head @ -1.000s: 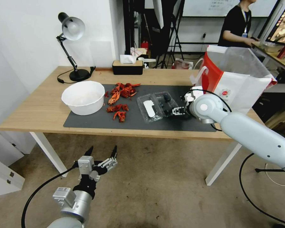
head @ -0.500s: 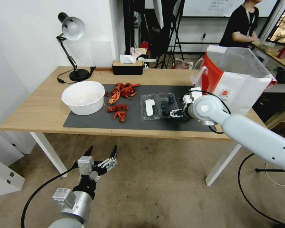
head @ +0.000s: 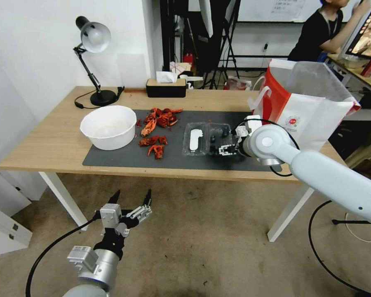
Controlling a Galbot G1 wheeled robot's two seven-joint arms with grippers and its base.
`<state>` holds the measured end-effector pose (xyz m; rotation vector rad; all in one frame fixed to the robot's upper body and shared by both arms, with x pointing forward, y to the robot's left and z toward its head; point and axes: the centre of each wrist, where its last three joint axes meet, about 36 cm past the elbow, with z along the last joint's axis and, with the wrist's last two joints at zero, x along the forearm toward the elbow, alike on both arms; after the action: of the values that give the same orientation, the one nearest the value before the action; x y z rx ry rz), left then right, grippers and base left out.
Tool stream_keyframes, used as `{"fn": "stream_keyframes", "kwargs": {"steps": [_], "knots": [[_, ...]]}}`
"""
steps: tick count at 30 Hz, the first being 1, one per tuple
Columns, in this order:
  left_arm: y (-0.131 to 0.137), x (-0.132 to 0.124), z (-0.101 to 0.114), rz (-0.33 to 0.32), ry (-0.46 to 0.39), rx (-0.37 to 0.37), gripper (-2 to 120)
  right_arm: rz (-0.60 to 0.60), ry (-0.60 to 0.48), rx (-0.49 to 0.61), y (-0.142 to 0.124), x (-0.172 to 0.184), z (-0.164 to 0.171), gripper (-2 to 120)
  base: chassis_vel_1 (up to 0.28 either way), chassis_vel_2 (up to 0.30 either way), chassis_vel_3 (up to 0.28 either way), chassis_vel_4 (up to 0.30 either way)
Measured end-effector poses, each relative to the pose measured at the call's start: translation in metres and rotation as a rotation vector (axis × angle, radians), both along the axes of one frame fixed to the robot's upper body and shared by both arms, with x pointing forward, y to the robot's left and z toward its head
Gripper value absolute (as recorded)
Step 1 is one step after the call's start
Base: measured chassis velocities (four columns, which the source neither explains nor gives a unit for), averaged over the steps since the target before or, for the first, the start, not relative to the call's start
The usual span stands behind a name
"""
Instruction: Close the takeout container lid, then place the container into the takeout bag.
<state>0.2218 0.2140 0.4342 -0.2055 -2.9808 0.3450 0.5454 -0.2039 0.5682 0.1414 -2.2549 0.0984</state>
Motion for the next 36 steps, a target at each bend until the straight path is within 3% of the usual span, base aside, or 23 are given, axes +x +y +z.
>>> {"fn": "stream_keyframes", "kwargs": {"steps": [8,16,19,21,22,24,26,29,36], "knots": [[0.001,0.000,0.001,0.001,-0.007,0.002,100,0.005,-0.120,-0.021,-0.008,0.001,0.013,100,0.000,0.000,0.000,0.000],[0.002,0.000,0.003,0.002,-0.012,0.005,100,0.062,-0.249,0.110,-0.031,-0.030,0.019,100,0.000,0.000,0.000,0.000],[0.002,0.001,0.003,-0.001,-0.013,0.006,100,0.087,-0.306,0.183,-0.041,-0.050,0.006,100,0.000,0.000,0.000,0.000],[0.001,0.002,0.003,-0.011,-0.012,0.005,100,0.107,-0.477,0.239,-0.057,-0.076,-0.009,100,0.000,0.000,0.000,0.000],[0.001,0.002,0.003,-0.011,-0.012,0.005,100,0.107,-0.477,0.239,-0.057,-0.076,-0.009,100,0.000,0.000,0.000,0.000],[0.001,0.002,0.002,-0.012,-0.008,0.004,100,0.142,-0.622,0.268,-0.065,-0.100,-0.034,100,0.000,0.000,0.000,0.000],[0.001,0.002,0.002,-0.012,-0.007,0.004,100,0.149,-0.666,0.274,-0.068,-0.108,-0.042,100,0.000,0.000,0.000,0.000],[0.001,0.002,0.002,-0.017,-0.006,0.005,100,0.195,-0.820,0.253,-0.082,-0.138,-0.069,100,0.000,0.000,0.000,0.000],[-0.001,0.000,0.006,-0.007,-0.007,-0.007,100,0.177,-0.972,0.235,-0.087,-0.177,-0.104,100,0.000,0.000,0.000,0.000]]}}
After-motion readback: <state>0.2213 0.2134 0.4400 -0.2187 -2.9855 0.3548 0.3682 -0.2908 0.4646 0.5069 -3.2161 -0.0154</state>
